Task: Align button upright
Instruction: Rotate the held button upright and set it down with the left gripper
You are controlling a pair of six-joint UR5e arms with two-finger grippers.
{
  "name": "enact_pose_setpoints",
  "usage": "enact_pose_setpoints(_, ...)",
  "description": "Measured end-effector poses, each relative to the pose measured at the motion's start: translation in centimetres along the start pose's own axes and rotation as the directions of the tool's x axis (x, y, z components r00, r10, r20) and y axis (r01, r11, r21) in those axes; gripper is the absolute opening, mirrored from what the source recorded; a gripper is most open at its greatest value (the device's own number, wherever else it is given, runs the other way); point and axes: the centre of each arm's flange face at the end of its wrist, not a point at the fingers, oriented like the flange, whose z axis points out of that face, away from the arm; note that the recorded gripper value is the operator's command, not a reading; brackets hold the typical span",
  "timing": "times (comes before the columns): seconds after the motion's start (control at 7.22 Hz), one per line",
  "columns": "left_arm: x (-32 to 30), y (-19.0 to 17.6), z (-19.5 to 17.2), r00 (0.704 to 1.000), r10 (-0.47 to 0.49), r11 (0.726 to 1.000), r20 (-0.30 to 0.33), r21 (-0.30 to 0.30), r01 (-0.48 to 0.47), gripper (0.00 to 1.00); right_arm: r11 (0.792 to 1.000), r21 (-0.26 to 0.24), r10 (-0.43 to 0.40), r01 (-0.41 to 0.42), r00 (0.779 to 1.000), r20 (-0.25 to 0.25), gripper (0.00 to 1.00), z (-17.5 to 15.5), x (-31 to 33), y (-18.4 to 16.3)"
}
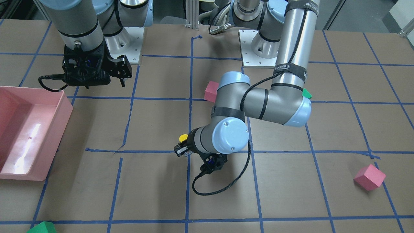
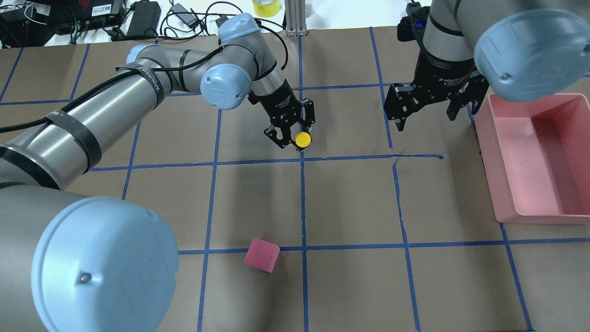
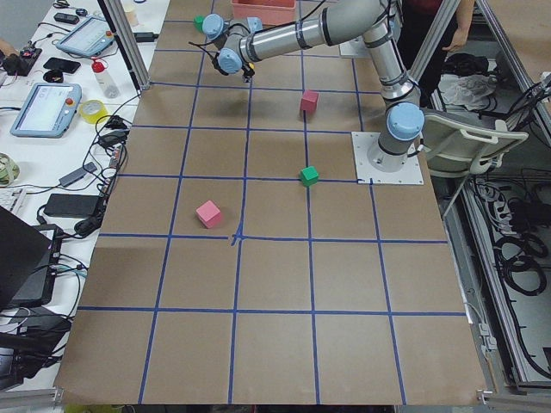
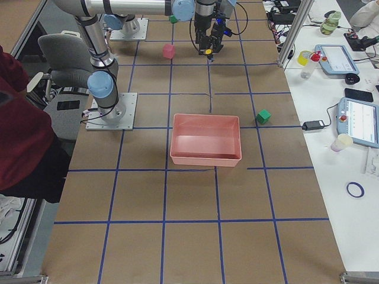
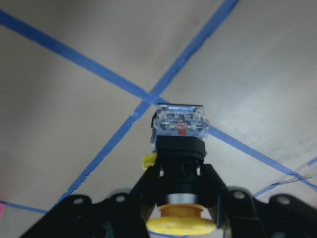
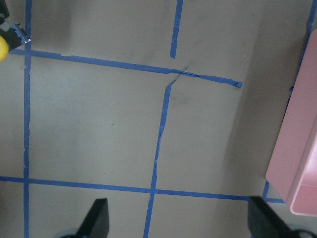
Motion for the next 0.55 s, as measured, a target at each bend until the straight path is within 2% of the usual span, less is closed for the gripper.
enact_pose_setpoints(0.14,-0.4,-1.4,0.3,1.0,-0.002,0.999,-0.007,-0.034,0.002,0.0,1.0,0.004,0.0,0.0,1.0,0.001,1.0,-0.1,0.0,0.0)
enact_pose_setpoints(0.42,-0.7,-2.7,1.0,1.0,-0.008,0.998,-0.013,-0.064,0.007,0.0,1.0,0.011,0.001,-0.001,1.0,0.013,1.0,0.0,-0.2,-0.3)
enact_pose_setpoints(0.55,-0.7,-2.9,1.2,1.0,-0.007,0.998,-0.01,-0.066,0.007,0.96,1.0,0.009,0.001,-0.001,1.0,0.016,1.0,0.1,-0.3,-0.3)
